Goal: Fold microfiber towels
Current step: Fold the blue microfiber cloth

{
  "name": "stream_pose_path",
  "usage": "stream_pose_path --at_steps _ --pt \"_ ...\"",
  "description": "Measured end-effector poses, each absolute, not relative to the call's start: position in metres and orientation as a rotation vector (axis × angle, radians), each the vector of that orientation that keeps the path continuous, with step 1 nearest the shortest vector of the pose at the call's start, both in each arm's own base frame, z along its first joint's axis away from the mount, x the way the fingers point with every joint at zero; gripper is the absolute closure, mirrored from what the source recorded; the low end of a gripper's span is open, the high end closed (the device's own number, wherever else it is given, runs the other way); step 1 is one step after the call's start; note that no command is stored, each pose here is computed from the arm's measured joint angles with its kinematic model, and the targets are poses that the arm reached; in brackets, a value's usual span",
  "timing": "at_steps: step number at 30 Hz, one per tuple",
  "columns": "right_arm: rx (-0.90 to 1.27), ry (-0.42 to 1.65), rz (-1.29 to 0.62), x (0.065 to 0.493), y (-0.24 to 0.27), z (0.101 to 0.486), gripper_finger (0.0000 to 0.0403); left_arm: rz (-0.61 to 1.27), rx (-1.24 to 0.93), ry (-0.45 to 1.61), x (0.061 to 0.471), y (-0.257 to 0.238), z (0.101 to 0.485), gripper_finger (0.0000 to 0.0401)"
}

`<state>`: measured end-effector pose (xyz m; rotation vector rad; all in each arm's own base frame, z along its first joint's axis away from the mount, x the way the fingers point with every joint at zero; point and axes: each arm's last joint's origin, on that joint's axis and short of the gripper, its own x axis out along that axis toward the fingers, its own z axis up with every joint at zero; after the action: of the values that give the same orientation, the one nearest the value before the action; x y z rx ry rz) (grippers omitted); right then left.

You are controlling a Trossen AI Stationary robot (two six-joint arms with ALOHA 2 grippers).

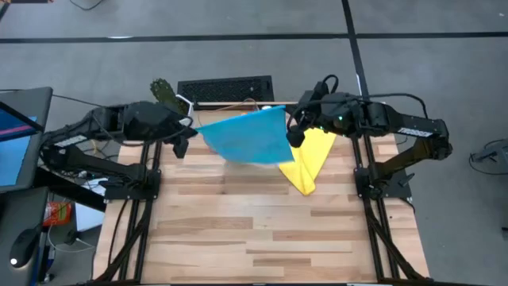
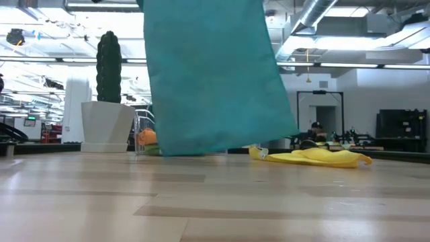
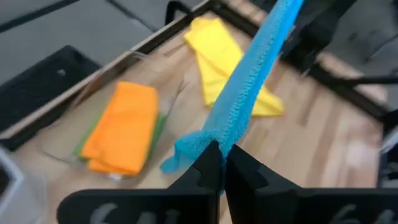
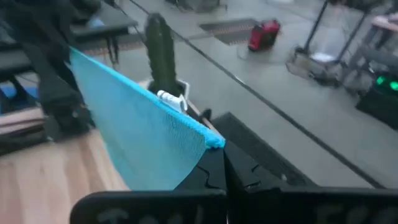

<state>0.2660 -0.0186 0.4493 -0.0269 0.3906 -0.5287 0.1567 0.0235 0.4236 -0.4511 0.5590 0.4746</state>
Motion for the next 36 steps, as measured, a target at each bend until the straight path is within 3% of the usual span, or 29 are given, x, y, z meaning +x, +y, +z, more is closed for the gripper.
stream_pose_path --at_steps 7,15,27,32,36 --pt "0.033 0.500 -0.478 0.265 0.003 0.435 0.0397 0.438 -0.368 0.820 0.180 0.019 0.424 0.0401" --pt "0.182 0.709 -0.363 0.278 0.083 0.392 0.0397 0.271 -0.394 1.095 0.194 -0.033 0.390 0.0401" --pt "0.412 0.919 -0.286 0.302 0.222 0.295 0.0397 -0.039 -0.557 1.133 0.193 -0.139 0.299 0.0401" --pt "0.507 0.983 -0.275 0.304 0.254 0.264 0.0397 -0.116 -0.686 1.136 0.189 -0.158 0.265 0.0401" --pt "0.497 1.027 -0.332 0.306 0.252 0.253 0.0397 -0.100 -0.678 1.113 0.189 -0.156 0.251 0.0401"
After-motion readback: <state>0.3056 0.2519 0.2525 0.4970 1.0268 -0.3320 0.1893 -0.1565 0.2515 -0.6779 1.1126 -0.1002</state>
